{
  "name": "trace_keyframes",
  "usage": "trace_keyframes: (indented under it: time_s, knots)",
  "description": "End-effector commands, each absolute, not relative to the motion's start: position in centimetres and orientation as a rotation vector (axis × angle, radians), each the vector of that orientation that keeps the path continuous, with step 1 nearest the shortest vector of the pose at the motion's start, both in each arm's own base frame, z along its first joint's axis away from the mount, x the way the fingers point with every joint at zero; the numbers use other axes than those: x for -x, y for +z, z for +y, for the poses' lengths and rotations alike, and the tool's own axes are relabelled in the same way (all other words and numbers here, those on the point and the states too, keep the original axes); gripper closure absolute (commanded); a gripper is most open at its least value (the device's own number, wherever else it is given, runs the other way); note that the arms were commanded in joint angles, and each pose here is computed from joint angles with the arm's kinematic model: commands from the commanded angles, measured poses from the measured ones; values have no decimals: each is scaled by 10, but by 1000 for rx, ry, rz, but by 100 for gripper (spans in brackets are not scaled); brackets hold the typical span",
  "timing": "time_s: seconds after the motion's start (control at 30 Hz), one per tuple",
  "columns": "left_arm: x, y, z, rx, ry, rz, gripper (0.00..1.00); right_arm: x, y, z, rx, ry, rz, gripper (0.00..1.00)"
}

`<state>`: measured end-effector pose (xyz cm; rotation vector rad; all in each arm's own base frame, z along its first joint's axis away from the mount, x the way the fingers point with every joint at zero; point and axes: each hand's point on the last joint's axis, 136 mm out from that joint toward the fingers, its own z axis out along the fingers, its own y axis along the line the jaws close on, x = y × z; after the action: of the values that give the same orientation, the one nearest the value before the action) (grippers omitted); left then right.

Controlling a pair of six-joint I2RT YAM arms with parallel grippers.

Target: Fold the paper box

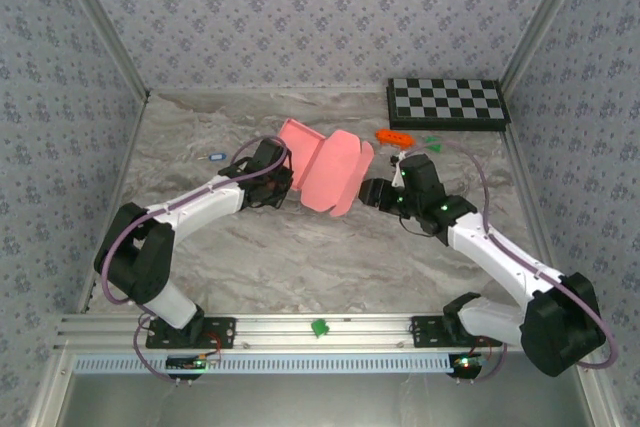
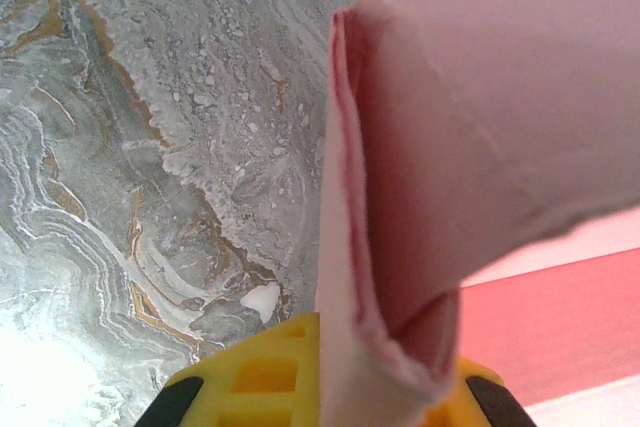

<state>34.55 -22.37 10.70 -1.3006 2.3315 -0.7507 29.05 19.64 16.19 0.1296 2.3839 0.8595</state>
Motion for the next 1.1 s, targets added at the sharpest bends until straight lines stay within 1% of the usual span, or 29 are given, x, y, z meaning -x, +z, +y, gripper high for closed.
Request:
trace_keyframes:
  time_s: [0.0, 0.17, 0.3, 0.47, 0.63, 0.73, 0.83, 1.0, 1.07]
  knots:
    - [-339, 109, -223, 1375, -757, 2319, 100, -297, 168, 207, -147, 948, 2344, 48]
    - [-335, 108, -221, 1387, -742, 2322, 100, -303, 167, 214, -144, 980, 2337, 50]
    - [-332, 108, -222, 1392, -745, 2334, 100, -308, 163, 216, -160, 986, 2331, 54]
    - [-328, 106, -222, 1397, -734, 2358, 100, -318, 161, 226, -167, 1046, 2323, 64]
    - [-326, 107, -219, 1405, -736, 2349, 100, -321, 152, 227, -199, 1043, 2342, 70]
    - [-325, 105, -218, 1417, -731, 2347, 100, -322, 151, 227, -205, 1040, 2341, 77]
    - [-323, 101, -218, 1423, -725, 2354, 100, -322, 149, 224, -227, 1010, 2346, 84]
    - [-321, 97, -218, 1435, -709, 2368, 100, -323, 142, 211, -312, 894, 2390, 92]
    - [-321, 96, -218, 1440, -710, 2370, 96, -323, 141, 208, -315, 861, 2401, 94]
